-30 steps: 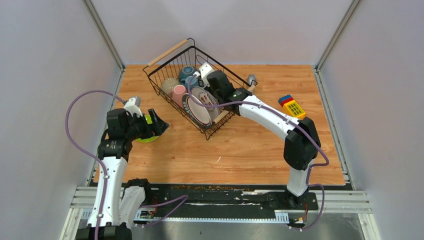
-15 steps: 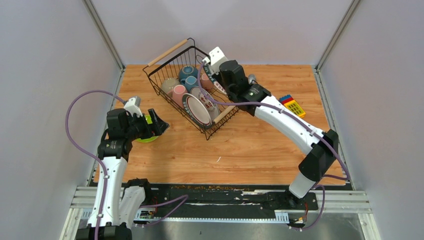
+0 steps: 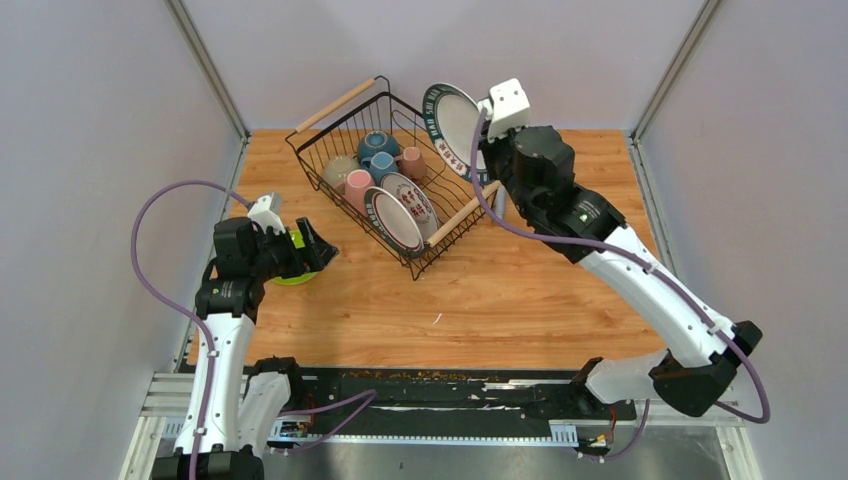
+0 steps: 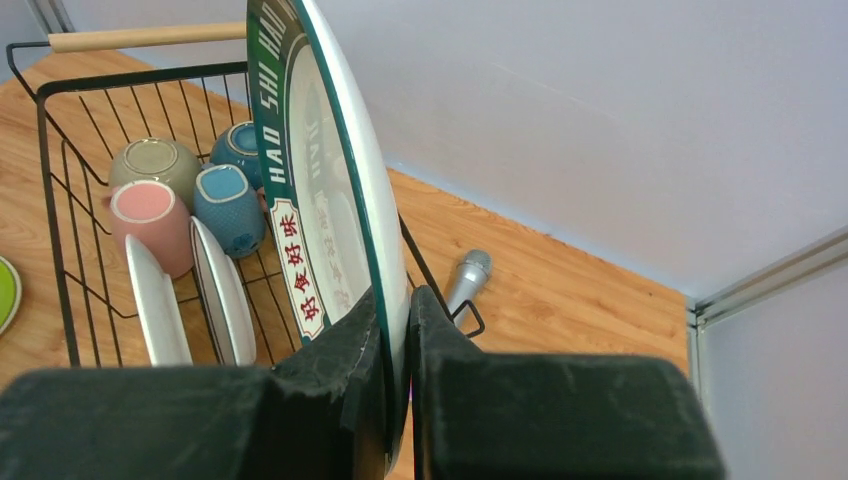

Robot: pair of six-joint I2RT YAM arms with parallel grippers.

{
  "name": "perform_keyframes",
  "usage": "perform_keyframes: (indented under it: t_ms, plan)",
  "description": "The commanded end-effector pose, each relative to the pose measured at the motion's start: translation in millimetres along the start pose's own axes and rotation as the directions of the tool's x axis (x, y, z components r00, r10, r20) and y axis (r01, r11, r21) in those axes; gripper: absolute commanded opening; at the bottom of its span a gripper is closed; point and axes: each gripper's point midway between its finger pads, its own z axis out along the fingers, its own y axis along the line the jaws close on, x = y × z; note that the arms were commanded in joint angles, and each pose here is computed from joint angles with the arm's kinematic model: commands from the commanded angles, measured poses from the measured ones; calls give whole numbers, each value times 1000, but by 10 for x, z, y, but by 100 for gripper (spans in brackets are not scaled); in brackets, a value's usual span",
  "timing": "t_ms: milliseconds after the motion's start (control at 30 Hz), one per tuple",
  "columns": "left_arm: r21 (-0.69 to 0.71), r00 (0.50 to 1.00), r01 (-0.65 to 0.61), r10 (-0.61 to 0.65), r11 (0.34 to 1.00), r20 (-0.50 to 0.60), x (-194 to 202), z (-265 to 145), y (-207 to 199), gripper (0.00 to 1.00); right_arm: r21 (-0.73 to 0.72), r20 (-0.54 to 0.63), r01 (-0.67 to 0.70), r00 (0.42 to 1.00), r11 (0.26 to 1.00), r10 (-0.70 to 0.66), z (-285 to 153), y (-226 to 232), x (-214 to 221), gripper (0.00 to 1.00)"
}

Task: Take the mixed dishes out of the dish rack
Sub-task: Pick up the plate from the dish rack, then place the plate at the center of the board.

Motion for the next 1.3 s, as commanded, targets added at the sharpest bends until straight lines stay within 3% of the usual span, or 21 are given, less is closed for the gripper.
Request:
perform_keyframes:
  t_ms: [0, 300, 500, 733, 1267]
  plan:
    - [14, 1000, -21, 21, 1000, 19, -45, 0, -25, 100, 30, 89, -167, 982, 985, 164, -236, -234, -165, 0]
    - [9, 1000, -16, 16, 1000, 14, -36, 11, -11, 100, 120, 111, -372, 926, 920, 360, -565, -755, 158, 0]
    - [12, 1000, -13, 13, 1000, 7, -29, 25, -10, 100, 186, 121, -558, 830, 809, 545, -770, -1204, 560, 0]
    - [15, 1000, -8, 8, 1000, -1, -16, 40, -7, 100, 254, 81, -669, 734, 699, 674, -818, -1382, 1185, 0]
    - [15, 1000, -2, 2, 1000, -10, -2, 57, 1, 100, 321, 33, -890, 350, 322, 936, -807, -1461, 2477, 0]
